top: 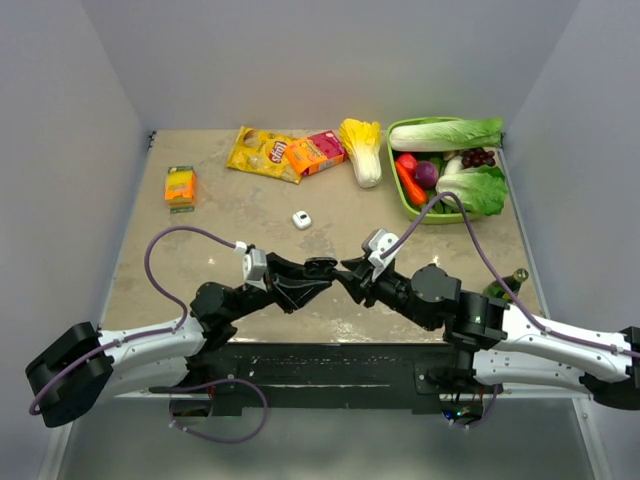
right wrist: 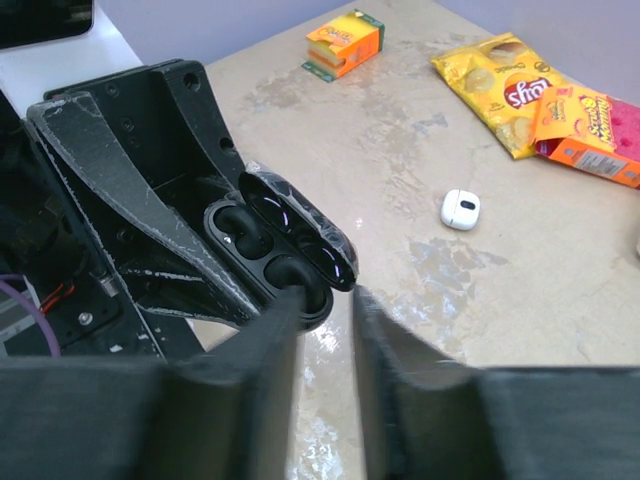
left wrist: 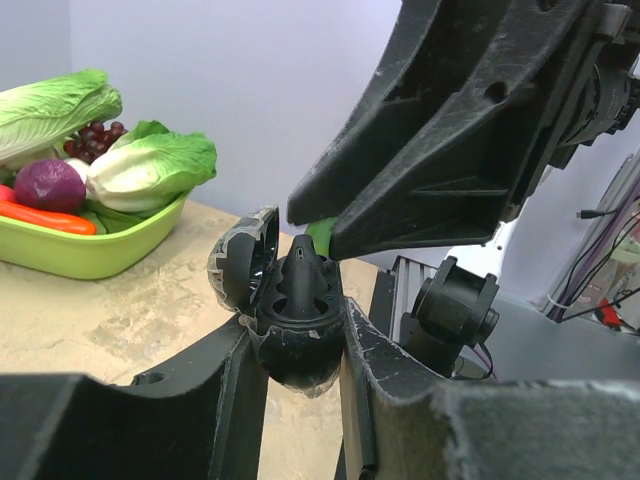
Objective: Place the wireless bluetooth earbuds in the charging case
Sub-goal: Place the earbud in the charging case, then close the charging case.
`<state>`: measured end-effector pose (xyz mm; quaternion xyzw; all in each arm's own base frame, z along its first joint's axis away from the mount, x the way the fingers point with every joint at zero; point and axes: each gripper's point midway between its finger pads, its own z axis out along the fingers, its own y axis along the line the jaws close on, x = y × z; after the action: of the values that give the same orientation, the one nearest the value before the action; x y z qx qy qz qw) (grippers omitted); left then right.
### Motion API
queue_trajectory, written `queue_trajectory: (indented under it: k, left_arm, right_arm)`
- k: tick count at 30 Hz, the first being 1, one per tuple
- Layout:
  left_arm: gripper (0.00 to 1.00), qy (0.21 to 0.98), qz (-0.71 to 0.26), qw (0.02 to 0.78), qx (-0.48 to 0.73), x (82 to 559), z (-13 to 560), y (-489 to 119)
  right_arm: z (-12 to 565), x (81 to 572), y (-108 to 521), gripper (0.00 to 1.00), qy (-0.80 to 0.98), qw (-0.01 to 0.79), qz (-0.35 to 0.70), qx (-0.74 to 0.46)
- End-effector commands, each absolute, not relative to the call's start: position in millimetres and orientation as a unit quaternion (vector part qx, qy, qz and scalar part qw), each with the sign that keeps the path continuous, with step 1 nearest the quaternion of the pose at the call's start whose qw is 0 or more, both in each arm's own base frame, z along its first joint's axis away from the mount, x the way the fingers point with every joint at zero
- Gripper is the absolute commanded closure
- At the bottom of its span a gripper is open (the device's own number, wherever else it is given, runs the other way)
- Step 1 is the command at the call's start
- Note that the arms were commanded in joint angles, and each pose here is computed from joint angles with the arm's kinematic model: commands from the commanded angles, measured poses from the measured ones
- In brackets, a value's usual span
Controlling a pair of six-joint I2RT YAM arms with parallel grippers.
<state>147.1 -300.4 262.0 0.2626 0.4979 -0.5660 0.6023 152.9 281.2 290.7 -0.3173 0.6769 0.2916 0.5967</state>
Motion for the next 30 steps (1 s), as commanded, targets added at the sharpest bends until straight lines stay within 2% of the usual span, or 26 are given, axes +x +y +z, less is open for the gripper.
queue_trajectory:
  k: [1,6,10,14,21,30]
  left_arm:
    - [1.0,0.448,-0.578,0.637,0.244,147.0,300.3,-295.0]
    - [1.0,0.449,-0.576,0.637,0.248,146.7,298.9,-295.5]
    - [1.0,0.451,-0.571,0.636,0.256,143.2,290.4,-292.4]
    - [1.0,0.445,-0.569,0.639,0.263,137.1,283.4,-286.6]
    - [1.0,0.442,-0.566,0.641,0.271,134.0,283.4,-284.5]
    - [1.0,0.439,-0.569,0.638,0.277,131.5,282.3,-285.9]
  right_arm:
    - [308.7,154.0,273.6,0.63,0.67,0.614,0.303,-0.288]
    - [329.7,157.6,257.4,0.52,0.666,0.633,0.313,-0.242]
    - [349.4,159.7,237.3,0.53,0.649,0.659,0.33,-0.19]
    - [338.0,161.0,245.3,0.58,0.675,0.636,0.304,-0.218]
    - [321.8,153.2,264.2,0.51,0.678,0.611,0.31,-0.264]
    - [312.9,155.7,269.0,0.5,0.686,0.605,0.301,-0.269]
